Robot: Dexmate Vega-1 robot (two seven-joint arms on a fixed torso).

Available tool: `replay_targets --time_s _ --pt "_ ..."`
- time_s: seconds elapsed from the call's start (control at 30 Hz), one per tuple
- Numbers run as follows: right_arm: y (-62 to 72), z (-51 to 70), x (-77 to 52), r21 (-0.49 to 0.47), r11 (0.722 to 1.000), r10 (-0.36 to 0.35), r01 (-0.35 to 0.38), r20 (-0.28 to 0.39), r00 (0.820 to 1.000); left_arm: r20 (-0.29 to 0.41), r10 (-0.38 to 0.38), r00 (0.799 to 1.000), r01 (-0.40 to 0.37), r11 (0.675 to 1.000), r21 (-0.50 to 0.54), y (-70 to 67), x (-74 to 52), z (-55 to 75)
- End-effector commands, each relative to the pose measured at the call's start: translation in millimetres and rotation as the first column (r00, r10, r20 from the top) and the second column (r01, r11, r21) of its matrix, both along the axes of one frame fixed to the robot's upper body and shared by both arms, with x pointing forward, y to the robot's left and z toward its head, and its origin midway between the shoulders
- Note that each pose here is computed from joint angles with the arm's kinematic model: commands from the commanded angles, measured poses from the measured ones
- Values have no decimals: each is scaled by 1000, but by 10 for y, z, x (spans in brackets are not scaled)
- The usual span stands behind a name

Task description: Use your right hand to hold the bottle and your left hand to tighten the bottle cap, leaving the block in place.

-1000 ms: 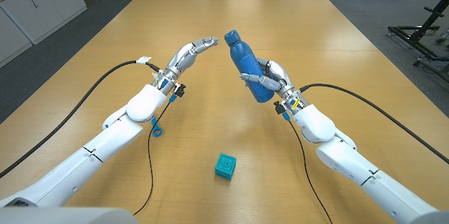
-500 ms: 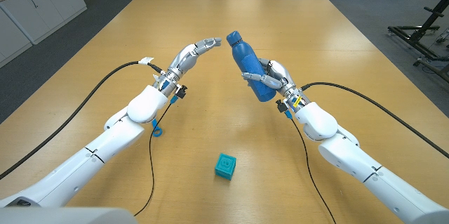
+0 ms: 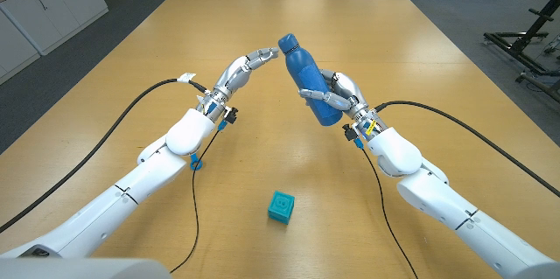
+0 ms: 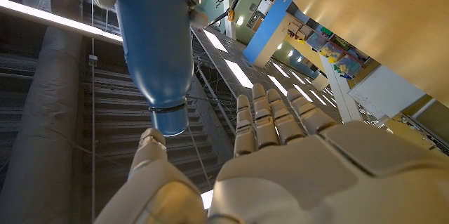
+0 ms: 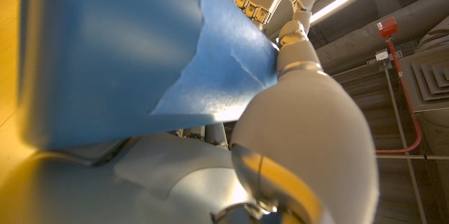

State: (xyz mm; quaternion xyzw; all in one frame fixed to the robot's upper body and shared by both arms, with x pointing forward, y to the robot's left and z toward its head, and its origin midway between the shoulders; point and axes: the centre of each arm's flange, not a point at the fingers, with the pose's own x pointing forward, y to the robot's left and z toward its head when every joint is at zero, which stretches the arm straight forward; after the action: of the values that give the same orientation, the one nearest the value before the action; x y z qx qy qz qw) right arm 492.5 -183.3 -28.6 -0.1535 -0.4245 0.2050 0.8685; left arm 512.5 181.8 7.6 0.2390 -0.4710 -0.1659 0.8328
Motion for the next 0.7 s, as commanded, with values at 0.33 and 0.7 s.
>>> replay_targets --time_s 0.33,0.7 --pt "-3 -58 72 -8 1000 -7 6 -40 999 -33 -71 997 70 997 -11 -41 54 -21" --pt "30 -66 -1 -17 1000 16 -17 -30 999 -34 -63 997 63 998 0 -82 74 9"
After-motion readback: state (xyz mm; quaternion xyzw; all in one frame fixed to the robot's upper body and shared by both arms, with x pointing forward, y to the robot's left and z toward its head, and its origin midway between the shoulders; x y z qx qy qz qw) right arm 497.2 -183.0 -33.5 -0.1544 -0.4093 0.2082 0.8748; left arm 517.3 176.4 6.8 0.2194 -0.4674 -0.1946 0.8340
